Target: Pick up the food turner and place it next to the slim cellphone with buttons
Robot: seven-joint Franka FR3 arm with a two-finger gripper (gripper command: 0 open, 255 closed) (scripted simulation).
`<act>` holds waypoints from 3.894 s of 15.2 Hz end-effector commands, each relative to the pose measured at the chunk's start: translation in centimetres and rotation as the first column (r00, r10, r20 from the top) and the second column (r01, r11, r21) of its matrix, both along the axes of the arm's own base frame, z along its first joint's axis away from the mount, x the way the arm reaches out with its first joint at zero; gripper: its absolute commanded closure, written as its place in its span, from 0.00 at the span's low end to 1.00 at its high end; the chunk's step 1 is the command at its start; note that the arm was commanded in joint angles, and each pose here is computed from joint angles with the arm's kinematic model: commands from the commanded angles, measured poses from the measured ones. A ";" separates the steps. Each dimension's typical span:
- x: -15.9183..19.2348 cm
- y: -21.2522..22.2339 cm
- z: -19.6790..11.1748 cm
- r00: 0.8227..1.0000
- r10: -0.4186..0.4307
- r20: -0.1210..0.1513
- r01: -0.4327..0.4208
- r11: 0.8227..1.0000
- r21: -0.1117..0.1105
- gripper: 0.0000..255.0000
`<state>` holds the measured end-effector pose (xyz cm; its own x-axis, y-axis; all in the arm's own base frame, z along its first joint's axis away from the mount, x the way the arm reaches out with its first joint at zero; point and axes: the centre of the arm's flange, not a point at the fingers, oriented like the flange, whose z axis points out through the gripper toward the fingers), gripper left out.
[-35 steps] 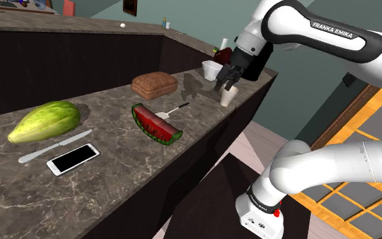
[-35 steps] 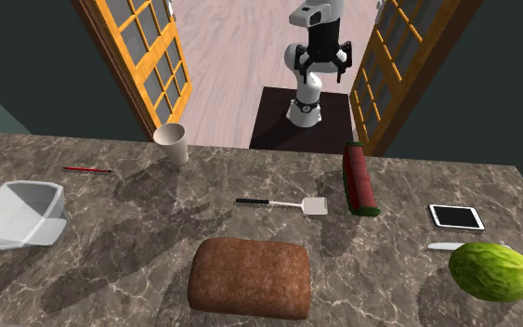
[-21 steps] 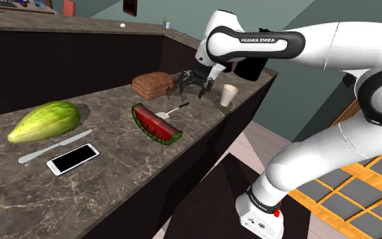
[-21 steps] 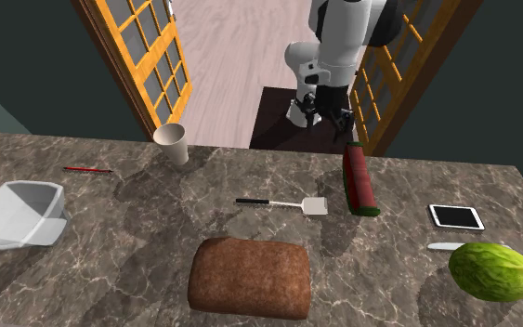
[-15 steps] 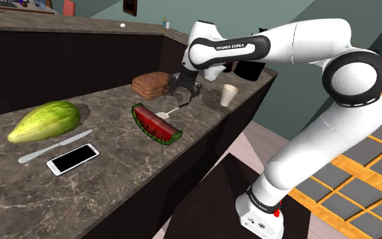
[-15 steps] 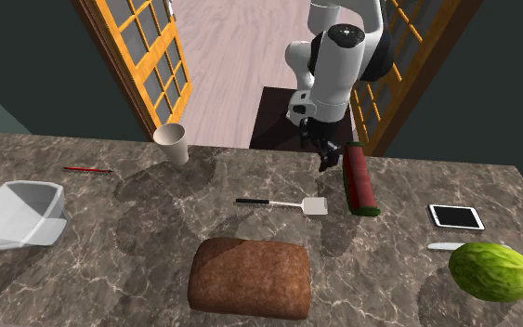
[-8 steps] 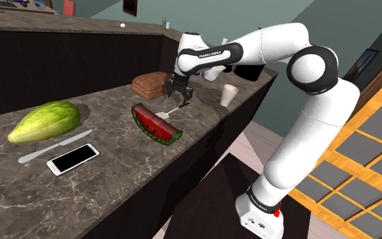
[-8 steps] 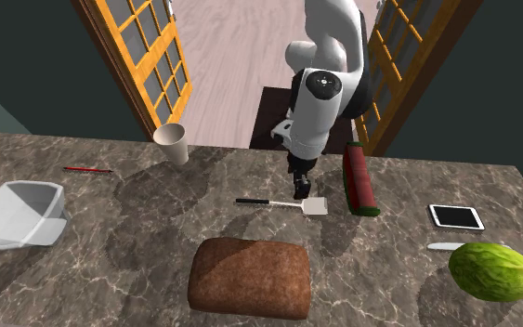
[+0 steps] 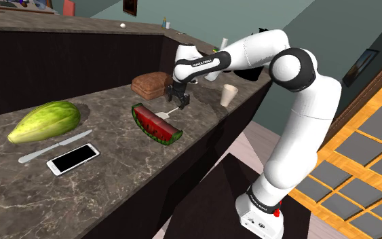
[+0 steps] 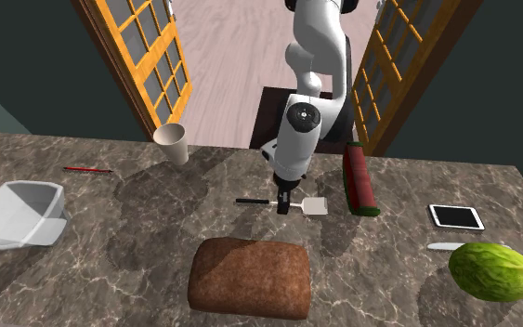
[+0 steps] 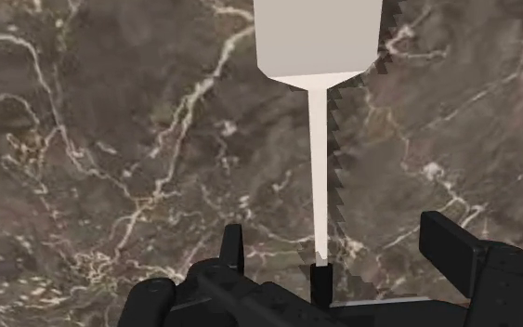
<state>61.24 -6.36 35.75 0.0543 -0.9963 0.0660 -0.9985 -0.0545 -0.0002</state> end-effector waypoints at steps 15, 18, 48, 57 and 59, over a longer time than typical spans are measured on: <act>0.1 0.0 -1.9 1.000 -0.002 0.000 0.002 1.000 0.000 1.00; 0.1 0.0 -1.9 1.000 -0.002 0.000 0.002 1.000 0.000 1.00; 1.8 15.7 6.6 1.000 -0.002 0.000 0.002 1.000 0.000 1.00; 3.0 27.5 6.7 1.000 -0.002 0.000 0.002 1.000 0.000 1.00; 3.2 28.8 6.2 1.000 -0.002 0.000 0.002 1.000 0.000 1.00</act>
